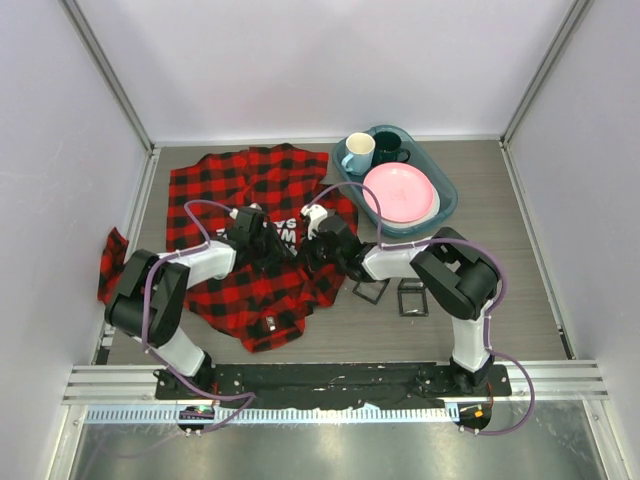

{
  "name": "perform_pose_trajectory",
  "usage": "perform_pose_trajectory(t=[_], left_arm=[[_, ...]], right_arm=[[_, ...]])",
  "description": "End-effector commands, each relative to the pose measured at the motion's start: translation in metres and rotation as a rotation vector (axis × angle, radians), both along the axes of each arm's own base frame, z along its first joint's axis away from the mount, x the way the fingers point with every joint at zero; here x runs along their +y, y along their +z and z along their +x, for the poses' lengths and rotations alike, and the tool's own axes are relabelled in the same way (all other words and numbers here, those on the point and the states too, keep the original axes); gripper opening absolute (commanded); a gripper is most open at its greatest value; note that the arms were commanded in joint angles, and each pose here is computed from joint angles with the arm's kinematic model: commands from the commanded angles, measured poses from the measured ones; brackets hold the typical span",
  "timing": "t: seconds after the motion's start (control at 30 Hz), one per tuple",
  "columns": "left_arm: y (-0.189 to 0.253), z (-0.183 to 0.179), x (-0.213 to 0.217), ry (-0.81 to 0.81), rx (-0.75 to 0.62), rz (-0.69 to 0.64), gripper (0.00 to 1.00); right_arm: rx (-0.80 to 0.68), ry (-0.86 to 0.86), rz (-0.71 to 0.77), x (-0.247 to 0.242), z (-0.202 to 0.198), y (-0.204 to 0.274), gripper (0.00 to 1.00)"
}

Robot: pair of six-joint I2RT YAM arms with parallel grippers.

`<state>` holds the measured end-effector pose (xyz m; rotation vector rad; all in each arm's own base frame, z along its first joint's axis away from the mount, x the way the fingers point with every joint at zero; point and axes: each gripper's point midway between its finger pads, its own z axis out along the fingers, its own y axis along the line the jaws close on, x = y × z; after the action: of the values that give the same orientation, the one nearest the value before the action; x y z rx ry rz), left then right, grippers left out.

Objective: Remove the brooch from the garment

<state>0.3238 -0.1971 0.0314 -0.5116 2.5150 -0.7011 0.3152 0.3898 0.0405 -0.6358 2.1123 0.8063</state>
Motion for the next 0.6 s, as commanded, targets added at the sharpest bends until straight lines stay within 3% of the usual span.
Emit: perform_pose_trajectory(t=[0.0,0.17,0.37,0.57], left_arm=[[0.016,0.024,-0.008,0.005,-0.069,-0.014,0.38],[0.017,0.029,0.002,0.049,-0.066,0.014,0.39],[0.025,0.041,0.016,0.111,-0.099,0.024,0.47],[0.035,0.041,0.012,0.08,-0.12,0.013,0.51]], right_arm=[[-0.036,0.12,0.007,0.027,-0.019,0.011,0.01],[-0.032,0.123,-0.001,0.028,-0.024,0.009,0.01],[-0.018,0.126,-0.009,0.027,-0.026,0.004,0.01],[-0.013,0.096,0.006,0.025,-0.023,0.007,0.01]])
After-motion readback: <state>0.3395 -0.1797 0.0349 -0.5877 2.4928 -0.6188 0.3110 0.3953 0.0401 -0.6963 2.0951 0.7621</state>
